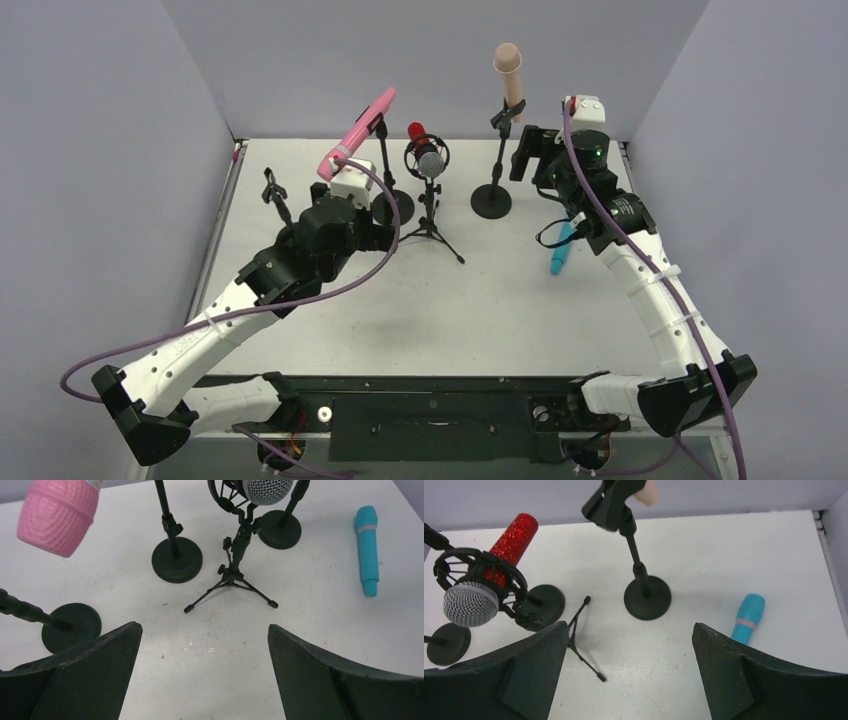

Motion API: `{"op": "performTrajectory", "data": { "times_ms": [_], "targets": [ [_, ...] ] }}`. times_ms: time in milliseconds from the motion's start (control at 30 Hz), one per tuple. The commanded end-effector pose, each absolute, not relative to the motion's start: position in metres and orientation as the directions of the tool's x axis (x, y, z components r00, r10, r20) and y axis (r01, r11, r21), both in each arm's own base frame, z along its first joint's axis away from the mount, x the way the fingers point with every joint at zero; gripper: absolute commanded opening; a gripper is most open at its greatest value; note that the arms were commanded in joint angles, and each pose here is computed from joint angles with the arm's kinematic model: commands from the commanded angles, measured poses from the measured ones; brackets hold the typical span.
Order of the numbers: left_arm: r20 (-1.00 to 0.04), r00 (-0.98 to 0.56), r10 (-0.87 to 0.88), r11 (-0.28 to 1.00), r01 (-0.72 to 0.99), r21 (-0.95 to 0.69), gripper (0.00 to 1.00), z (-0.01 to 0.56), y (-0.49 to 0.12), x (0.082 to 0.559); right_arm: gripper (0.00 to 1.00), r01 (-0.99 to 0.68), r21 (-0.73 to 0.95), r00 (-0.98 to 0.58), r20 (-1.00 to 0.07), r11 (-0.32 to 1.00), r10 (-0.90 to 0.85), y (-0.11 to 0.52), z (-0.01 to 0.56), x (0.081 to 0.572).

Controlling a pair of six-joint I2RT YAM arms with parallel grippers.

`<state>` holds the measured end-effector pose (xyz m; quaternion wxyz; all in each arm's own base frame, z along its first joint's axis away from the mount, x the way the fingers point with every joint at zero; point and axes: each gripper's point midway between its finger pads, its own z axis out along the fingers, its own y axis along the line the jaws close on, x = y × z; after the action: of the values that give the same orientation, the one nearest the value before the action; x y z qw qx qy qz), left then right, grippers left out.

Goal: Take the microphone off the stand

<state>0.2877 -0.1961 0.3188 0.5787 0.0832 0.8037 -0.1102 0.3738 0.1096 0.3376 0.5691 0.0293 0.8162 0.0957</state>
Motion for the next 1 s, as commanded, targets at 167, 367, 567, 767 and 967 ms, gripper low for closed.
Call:
{"op": "performTrajectory", "data": {
  "times_ms": [167, 367, 567, 767, 967],
  "targets": [
    [-0.945, -0.321, -0.067, 0.929, 0.325, -0.176, 0.96, 0.325, -0.204, 0.267, 0.93, -0.239, 0.001, -0.046, -0.999, 0.971, -0.010, 0.136, 0.415, 0.441],
    [-0.938, -0.340, -0.065, 0.921, 0.341, -0.188, 0.96, 0.326, -0.200, 0.256, 0.94, -0.290, -0.093, 0.071, -0.995, 0.953, -0.076, 0.148, 0.433, 0.465],
    [-0.943, -0.322, -0.083, 0.921, 0.336, -0.196, 0.96, 0.334, -0.190, 0.249, 0.93, -0.282, -0.143, 0.164, -0.981, 0.949, -0.099, 0.155, 0.447, 0.486],
    [-0.942, -0.324, -0.089, 0.917, 0.343, -0.205, 0.96, 0.336, -0.189, 0.245, 0.93, -0.250, -0.185, 0.199, -0.970, 0.950, -0.137, 0.155, 0.454, 0.505],
    [-0.943, -0.322, -0.083, 0.917, 0.345, -0.198, 0.96, 0.338, -0.187, 0.244, 0.91, -0.219, -0.204, 0.217, -0.964, 0.954, -0.156, 0.157, 0.455, 0.516]
  ]
}}
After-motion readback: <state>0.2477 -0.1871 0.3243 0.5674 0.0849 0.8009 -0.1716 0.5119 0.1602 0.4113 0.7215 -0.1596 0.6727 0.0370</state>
